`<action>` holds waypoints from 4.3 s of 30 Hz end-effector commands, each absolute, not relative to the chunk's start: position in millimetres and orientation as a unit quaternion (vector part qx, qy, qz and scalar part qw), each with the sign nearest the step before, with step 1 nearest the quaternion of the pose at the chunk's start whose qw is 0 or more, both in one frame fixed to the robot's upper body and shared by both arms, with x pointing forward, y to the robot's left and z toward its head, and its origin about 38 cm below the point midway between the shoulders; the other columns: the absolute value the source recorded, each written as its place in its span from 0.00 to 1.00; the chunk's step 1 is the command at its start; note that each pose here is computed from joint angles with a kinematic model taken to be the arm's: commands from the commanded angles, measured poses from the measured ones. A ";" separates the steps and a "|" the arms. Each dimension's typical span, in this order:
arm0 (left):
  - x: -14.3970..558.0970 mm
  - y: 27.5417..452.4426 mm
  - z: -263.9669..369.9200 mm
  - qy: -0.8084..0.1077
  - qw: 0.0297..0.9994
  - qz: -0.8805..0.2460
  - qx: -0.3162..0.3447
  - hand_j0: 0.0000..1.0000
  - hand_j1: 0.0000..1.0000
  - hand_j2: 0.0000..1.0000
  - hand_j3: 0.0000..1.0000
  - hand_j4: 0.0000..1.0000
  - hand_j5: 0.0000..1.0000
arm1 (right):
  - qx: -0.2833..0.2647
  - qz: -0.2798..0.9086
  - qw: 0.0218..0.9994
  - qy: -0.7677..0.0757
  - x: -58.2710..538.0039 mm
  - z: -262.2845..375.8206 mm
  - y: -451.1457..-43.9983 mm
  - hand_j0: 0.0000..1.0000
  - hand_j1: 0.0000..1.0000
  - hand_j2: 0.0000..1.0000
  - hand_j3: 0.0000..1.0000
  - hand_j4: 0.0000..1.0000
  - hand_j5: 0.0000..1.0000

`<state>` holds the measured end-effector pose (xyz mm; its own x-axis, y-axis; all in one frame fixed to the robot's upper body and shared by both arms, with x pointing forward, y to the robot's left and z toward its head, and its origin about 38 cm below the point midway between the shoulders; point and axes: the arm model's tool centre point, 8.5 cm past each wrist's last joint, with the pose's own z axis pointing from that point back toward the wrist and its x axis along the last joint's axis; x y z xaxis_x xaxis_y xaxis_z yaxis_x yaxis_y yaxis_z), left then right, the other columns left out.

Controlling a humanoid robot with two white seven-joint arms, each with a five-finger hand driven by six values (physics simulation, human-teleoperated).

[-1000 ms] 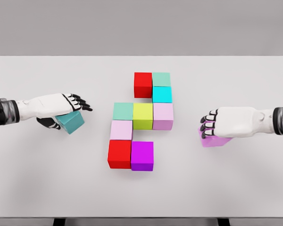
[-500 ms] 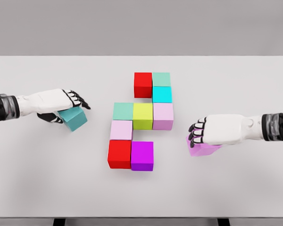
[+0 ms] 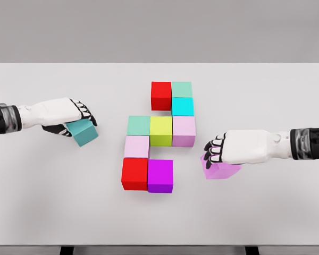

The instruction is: Assemble the squares on the desktop into the number 2

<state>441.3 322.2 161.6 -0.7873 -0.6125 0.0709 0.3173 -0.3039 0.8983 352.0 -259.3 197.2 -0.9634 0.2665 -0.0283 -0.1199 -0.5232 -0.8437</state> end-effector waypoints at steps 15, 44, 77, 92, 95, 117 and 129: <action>453.6 333.0 175.5 -0.512 0.299 -0.788 0.167 0.66 0.66 0.66 0.66 0.66 0.66 | -0.136 0.844 0.156 -0.495 364.1 247.1 -302.7 1.00 1.00 1.00 1.00 1.00 1.00; 496.8 316.2 181.1 -0.521 0.314 -0.770 0.192 0.66 0.66 0.66 0.66 0.66 0.66 | -0.174 0.898 0.114 -0.388 366.9 208.0 -321.1 0.55 0.55 0.55 0.55 0.55 0.55; 540.2 267.1 190.7 -0.543 0.319 -0.751 0.197 0.66 0.66 0.66 0.66 0.66 0.66 | -0.146 0.853 0.132 -0.483 357.3 183.2 -317.3 0.55 0.55 0.55 0.55 0.55 0.55; 547.8 238.3 189.4 -0.550 0.314 -0.751 0.185 0.67 0.67 0.67 0.67 0.67 0.67 | -0.125 0.849 0.110 -0.502 350.1 181.5 -293.6 0.55 0.55 0.55 0.55 0.55 0.55; 548.1 234.6 190.0 -0.552 0.313 -0.751 0.182 0.67 0.67 0.67 0.67 0.67 0.67 | -0.118 0.847 0.105 -0.507 345.8 180.4 -288.6 0.55 0.55 0.55 0.55 0.55 0.55; 541.9 231.9 187.9 -0.559 0.308 -0.750 0.173 0.68 0.68 0.68 0.68 0.68 0.68 | -0.120 0.833 0.116 -0.527 328.2 186.4 -309.4 0.55 0.55 0.55 0.55 0.55 0.55; 539.7 232.8 181.4 -0.555 0.312 -0.752 0.170 0.89 0.89 0.89 0.89 0.89 0.89 | -0.125 0.835 0.132 -0.519 335.0 166.8 -319.8 0.55 0.55 0.55 0.55 0.55 0.55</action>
<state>539.3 232.6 180.4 -0.7503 -0.6556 0.0857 0.2802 -0.1979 0.9393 332.3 -318.9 168.1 -0.9370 0.3415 -0.0738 -0.0864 -0.4310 -0.8982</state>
